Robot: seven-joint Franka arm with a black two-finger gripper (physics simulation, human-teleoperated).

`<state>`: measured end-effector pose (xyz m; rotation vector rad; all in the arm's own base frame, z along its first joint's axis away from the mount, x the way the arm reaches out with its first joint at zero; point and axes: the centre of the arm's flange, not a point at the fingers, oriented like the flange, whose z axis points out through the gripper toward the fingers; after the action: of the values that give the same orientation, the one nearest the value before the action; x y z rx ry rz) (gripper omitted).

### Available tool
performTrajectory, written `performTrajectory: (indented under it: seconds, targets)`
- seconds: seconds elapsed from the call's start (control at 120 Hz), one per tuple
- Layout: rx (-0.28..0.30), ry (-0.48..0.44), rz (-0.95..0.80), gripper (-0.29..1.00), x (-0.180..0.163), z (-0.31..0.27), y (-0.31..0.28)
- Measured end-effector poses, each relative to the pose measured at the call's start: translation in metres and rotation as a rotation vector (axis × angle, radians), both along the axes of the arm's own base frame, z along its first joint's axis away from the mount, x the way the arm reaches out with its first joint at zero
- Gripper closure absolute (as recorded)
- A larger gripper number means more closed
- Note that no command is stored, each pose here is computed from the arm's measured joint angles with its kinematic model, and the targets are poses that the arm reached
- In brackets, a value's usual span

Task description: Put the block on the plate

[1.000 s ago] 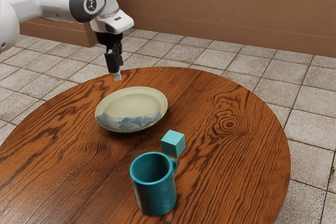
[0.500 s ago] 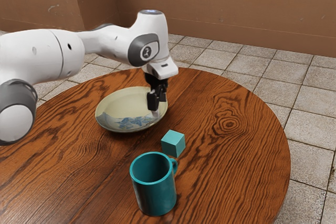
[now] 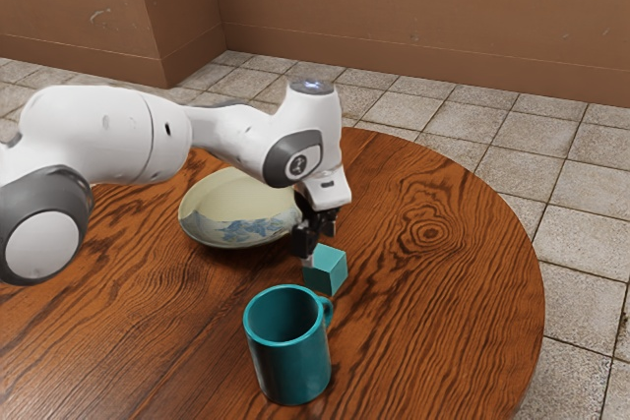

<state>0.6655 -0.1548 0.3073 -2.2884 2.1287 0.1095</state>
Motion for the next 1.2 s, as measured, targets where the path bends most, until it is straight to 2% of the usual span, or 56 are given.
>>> performTrajectory:
  seconds: [0.517,0.567,0.667,0.783,0.892,1.067,1.2]
  targets:
    - [0.001,0.012,-0.043,0.01,0.002,-0.055,-0.006]
    - [0.000,0.010,-0.045,0.07,0.002,-0.055,-0.006]
    - [0.001,0.001,-0.051,0.31,0.003,-0.053,-0.006]
    - [0.003,-0.009,-0.056,0.30,0.004,-0.051,-0.006]
    - [-0.001,-0.026,-0.060,0.28,0.005,-0.039,-0.007]
    - [-0.022,-0.076,-0.042,0.27,-0.001,0.013,0.005]
    - [-0.037,-0.118,0.003,0.27,-0.007,0.056,0.038]
